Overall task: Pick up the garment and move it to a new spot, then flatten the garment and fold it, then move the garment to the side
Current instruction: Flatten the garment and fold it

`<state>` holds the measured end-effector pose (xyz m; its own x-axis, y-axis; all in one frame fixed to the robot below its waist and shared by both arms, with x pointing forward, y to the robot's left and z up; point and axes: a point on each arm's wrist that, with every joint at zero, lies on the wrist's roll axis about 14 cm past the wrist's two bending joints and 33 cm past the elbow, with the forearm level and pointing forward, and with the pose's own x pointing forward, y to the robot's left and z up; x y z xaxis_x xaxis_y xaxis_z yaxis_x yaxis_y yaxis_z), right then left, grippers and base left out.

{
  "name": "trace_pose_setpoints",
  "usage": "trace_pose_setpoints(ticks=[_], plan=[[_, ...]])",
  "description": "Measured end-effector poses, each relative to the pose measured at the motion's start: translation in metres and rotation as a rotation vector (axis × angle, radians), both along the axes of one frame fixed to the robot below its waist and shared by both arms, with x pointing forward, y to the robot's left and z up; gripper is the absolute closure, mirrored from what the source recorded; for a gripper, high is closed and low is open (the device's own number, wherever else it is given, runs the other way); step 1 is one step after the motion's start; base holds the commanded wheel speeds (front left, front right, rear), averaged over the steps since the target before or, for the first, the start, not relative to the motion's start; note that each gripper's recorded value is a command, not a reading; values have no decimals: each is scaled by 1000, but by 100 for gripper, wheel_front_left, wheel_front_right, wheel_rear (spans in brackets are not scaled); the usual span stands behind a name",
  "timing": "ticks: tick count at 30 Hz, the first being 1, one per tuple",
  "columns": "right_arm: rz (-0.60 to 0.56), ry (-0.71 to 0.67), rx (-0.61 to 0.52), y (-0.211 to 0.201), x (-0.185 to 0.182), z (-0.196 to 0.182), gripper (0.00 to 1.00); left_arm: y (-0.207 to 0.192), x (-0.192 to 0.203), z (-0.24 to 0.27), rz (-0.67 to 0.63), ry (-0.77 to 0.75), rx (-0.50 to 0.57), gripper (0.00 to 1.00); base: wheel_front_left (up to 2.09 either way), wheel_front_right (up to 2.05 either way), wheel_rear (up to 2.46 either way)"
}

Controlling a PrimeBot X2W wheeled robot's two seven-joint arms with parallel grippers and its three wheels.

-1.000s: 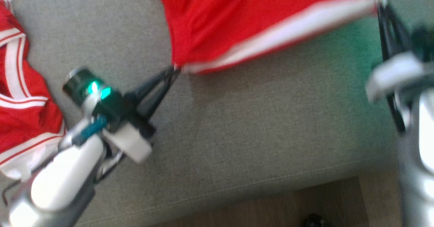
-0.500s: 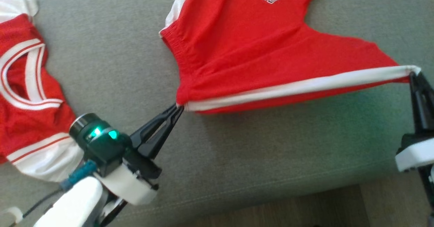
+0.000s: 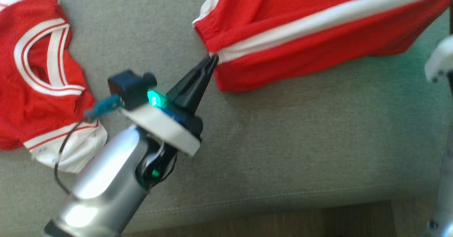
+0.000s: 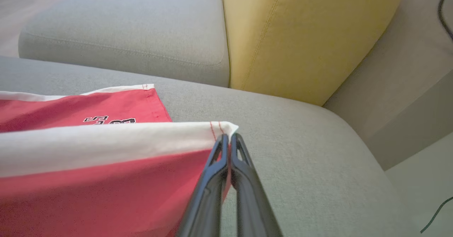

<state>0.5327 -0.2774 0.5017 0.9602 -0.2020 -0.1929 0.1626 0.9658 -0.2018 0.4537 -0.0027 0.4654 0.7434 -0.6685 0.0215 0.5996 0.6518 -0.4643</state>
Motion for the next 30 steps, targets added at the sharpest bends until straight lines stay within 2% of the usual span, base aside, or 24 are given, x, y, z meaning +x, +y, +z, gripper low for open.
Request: trace_pose_setpoints(ticks=[6, 16, 23, 30], plan=[[67, 49, -33, 20, 45, -16, 100, 13, 32, -12, 98, 120, -90, 100, 0, 0, 0], [196, 65, -132, 55, 124, -29, 100, 29, 75, -40, 173, 144, -25, 100, 0, 0, 0], [295, 103, -179, 89, 152, -52, 100, 42, 90, -53, 234, 171, -14, 100, 0, 0, 0], [332, 109, -212, 98, 166, -60, 100, 50, 94, -58, 266, 169, 11, 100, 0, 0, 0]])
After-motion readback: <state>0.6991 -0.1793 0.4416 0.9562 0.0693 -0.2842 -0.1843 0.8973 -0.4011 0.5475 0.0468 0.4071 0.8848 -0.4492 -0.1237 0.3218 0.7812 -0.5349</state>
